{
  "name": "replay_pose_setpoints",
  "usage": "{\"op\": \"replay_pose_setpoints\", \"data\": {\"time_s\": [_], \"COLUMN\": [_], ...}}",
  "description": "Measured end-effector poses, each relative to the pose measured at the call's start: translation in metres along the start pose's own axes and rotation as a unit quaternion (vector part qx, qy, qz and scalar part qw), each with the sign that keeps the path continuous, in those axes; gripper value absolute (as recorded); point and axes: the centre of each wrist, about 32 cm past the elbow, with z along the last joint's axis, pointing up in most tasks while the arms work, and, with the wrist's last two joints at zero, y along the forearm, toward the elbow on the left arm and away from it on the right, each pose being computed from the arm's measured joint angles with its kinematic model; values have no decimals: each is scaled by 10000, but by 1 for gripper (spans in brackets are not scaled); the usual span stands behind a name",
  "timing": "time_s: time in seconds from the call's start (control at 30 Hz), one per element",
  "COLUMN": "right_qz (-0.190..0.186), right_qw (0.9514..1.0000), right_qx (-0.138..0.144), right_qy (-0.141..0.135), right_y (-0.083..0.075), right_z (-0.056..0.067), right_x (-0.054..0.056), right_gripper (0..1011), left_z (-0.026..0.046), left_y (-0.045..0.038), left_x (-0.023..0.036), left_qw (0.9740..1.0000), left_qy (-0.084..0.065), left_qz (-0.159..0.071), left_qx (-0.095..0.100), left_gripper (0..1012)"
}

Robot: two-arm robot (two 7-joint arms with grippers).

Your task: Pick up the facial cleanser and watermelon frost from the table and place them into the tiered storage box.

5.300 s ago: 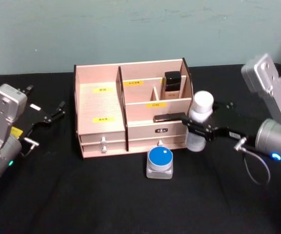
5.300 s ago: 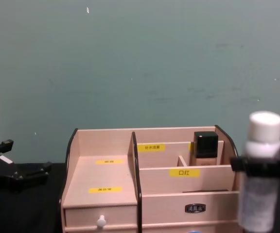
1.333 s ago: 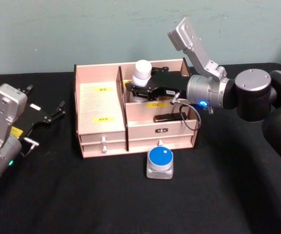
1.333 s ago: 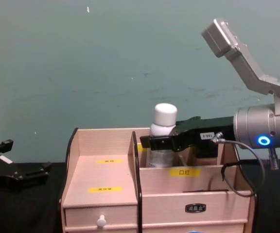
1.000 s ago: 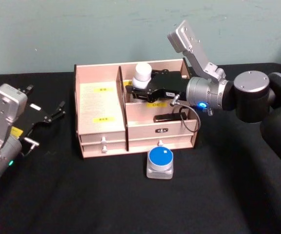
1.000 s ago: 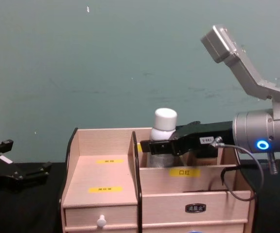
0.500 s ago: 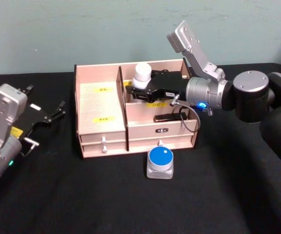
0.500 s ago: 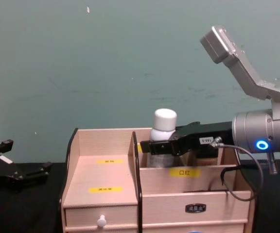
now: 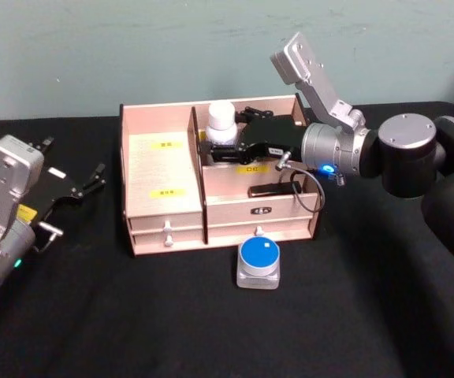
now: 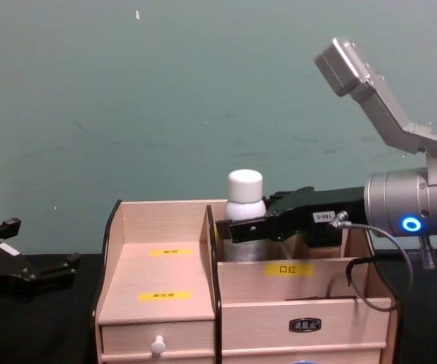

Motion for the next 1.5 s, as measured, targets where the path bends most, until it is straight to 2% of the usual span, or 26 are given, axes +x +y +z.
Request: {"op": "replay_pose_setpoints", "data": {"time_s": [0.17, 0.5, 0.73, 0.9, 1.1, 1.27, 1.5], "right_qz": [-23, -7, 18, 37, 72, 60, -56], "right_qw": [9999, 9997, 9996, 9993, 9990, 9986, 9973], "right_qx": [75, 95, -57, -169, -339, -501, -726], "right_qy": [-126, -237, -293, -326, -279, -172, -52], "right_y": [-37, -117, -254, -428, -624, -764, -896], "right_z": [60, 192, 358, 456, 467, 404, 293], "right_x": [-12, -74, -217, -398, -627, -797, -943], "right_gripper": [998, 1002, 1002, 1002, 1002, 1002, 1003], "left_z": [0, 0, 0, 0, 0, 0, 0], "left_y": [0, 0, 0, 0, 0, 0, 0], "left_x": [0, 0, 0, 0, 0, 0, 0], "left_qw": [10000, 10000, 10000, 10000, 10000, 10000, 10000], "left_qy": [0, 0, 0, 0, 0, 0, 0], "left_qz": [0, 0, 0, 0, 0, 0, 0], "left_qx": [-1, 0, 0, -1, 0, 0, 0], "left_gripper": [1010, 1010, 1010, 1010, 1010, 1010, 1009]}}
